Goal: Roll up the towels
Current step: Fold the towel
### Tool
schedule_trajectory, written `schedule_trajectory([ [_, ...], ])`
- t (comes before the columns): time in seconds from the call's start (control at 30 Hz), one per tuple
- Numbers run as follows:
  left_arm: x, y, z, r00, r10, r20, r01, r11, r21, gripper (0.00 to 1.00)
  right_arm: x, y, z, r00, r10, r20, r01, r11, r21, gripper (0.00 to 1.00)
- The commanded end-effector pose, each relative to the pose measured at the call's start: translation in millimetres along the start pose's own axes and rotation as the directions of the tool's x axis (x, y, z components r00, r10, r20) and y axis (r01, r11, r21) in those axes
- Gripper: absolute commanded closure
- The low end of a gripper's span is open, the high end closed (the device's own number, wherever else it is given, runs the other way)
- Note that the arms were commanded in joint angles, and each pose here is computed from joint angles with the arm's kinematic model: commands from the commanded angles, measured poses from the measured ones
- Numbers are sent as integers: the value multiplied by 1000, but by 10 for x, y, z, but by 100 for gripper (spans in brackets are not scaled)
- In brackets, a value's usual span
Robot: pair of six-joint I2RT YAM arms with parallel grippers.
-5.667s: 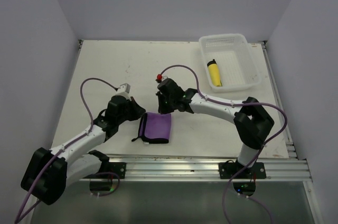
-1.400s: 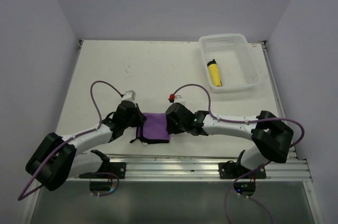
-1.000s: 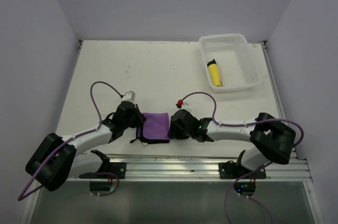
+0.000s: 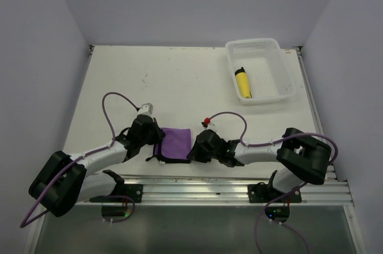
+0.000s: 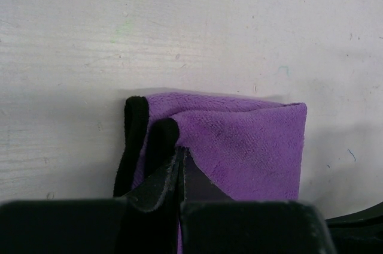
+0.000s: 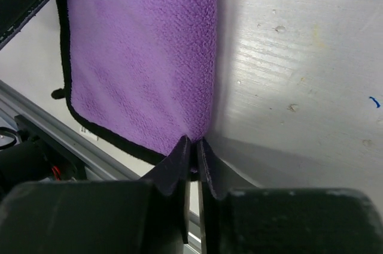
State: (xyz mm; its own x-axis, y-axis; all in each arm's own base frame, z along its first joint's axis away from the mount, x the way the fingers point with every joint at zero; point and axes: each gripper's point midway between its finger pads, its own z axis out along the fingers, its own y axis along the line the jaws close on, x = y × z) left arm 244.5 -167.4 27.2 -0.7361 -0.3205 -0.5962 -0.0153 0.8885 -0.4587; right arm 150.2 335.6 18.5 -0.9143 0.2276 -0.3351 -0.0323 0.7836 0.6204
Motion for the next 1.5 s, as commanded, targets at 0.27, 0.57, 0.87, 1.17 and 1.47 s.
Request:
schedule_trajectory([
  [0.27, -188, -263, -153, 999, -11, 37, 7, 996, 91, 100, -266, -8, -346, 960, -276, 35, 271, 956, 115, 100],
  [0.57, -197, -570, -245, 999, -39, -8, 40, 974, 225, 100, -591, -339, -868, 831, -555, -34, 532, 774, 343, 100],
  [0.87, -174, -818, -271, 998, -54, -13, 55, 949, 310, 100, -741, -546, -1107, 721, -675, -157, 662, 602, 447, 100],
  [1.17, -34, -987, -252, 995, -83, -57, 99, 922, 373, 100, -784, -565, -1057, 703, -697, -143, 664, 570, 483, 100],
  [1.47, 295, -1488, -324, 990, -36, -133, 95, 881, 464, 100, -685, -272, -885, 757, -648, -77, 616, 670, 415, 100],
])
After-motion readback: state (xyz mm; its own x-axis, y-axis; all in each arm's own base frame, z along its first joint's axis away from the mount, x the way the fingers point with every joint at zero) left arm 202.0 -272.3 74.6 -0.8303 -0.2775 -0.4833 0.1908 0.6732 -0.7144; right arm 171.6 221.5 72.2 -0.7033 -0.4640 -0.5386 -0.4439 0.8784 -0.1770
